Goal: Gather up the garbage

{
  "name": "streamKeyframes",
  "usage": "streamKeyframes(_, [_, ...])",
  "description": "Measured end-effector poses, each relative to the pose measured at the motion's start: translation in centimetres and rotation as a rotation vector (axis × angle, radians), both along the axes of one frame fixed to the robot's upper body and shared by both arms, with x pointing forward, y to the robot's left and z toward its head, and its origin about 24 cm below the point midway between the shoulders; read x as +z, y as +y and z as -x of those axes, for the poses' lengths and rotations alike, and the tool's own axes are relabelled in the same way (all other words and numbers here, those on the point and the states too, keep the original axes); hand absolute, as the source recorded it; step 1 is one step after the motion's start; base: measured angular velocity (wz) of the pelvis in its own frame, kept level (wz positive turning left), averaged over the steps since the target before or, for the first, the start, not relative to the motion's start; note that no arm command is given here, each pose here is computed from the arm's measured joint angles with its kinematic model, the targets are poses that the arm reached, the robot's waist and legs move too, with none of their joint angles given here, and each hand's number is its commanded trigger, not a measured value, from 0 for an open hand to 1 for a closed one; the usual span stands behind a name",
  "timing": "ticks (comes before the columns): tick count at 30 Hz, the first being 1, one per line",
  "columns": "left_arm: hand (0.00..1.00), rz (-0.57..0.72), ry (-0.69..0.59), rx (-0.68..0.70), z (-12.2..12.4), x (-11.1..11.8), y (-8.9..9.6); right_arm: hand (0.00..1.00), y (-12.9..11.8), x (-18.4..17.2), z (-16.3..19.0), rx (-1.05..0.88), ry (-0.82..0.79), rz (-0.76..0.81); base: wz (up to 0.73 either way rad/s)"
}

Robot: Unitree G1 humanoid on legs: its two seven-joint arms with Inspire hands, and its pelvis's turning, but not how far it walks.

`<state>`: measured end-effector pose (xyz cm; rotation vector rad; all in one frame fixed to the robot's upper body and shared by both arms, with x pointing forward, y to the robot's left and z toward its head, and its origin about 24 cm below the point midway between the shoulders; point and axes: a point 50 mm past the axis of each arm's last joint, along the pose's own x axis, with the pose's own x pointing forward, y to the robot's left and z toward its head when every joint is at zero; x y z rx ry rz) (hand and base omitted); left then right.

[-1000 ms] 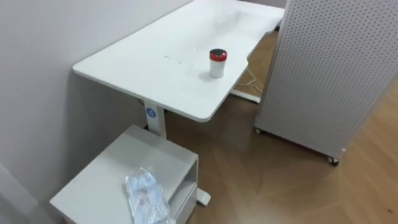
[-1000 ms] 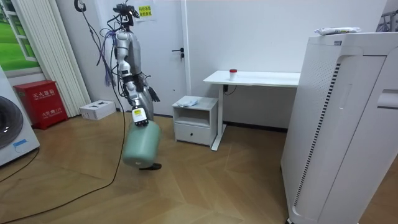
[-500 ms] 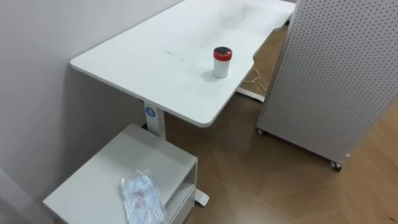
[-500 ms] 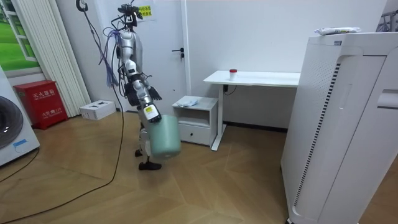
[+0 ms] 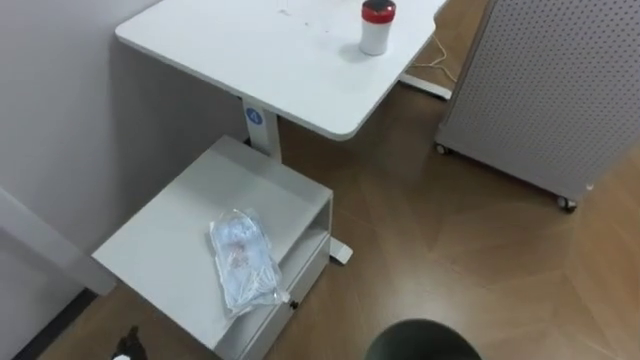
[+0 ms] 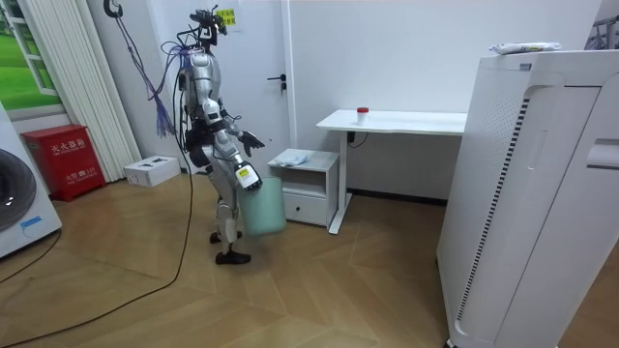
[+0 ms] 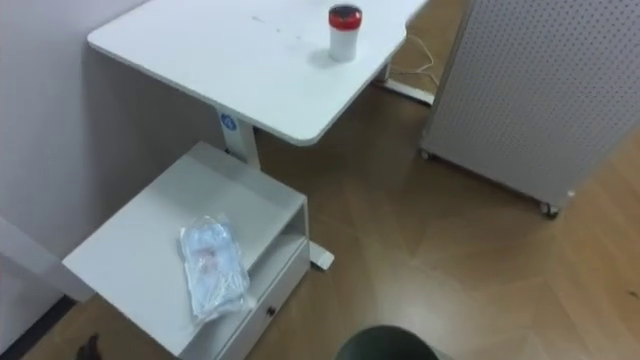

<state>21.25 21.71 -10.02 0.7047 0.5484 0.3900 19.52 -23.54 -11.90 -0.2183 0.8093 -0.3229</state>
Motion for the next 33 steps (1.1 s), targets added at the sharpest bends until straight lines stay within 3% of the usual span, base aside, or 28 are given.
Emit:
streamKeyframes(4, [0.0,-0.047,-0.078,-0.044,-2.1,1.3,-1.0,1.0,1.2,0.6,-1.5,0.053,-0.054,-0.005,0.04])
streamKeyframes(16, [0.0,-0.113,-0.233,-0.099,-5.2,3.8,-2.5,1.0,3.9,2.7,-4.7,0.146,-0.194,-0.023,0.01])
streamKeyframes(28, [0.0,-0.166,-0.376,-0.079,-7.1,6.0,-3.3,1.0,6.4,3.8,-6.4,0.244,-0.233,-0.047,0.04])
streamKeyframes(33, [0.0,-0.244,-0.397,-0.116,-7.5,6.5,-3.4,1.0,6.7,3.9,-6.6,0.283,-0.226,-0.055,0.0])
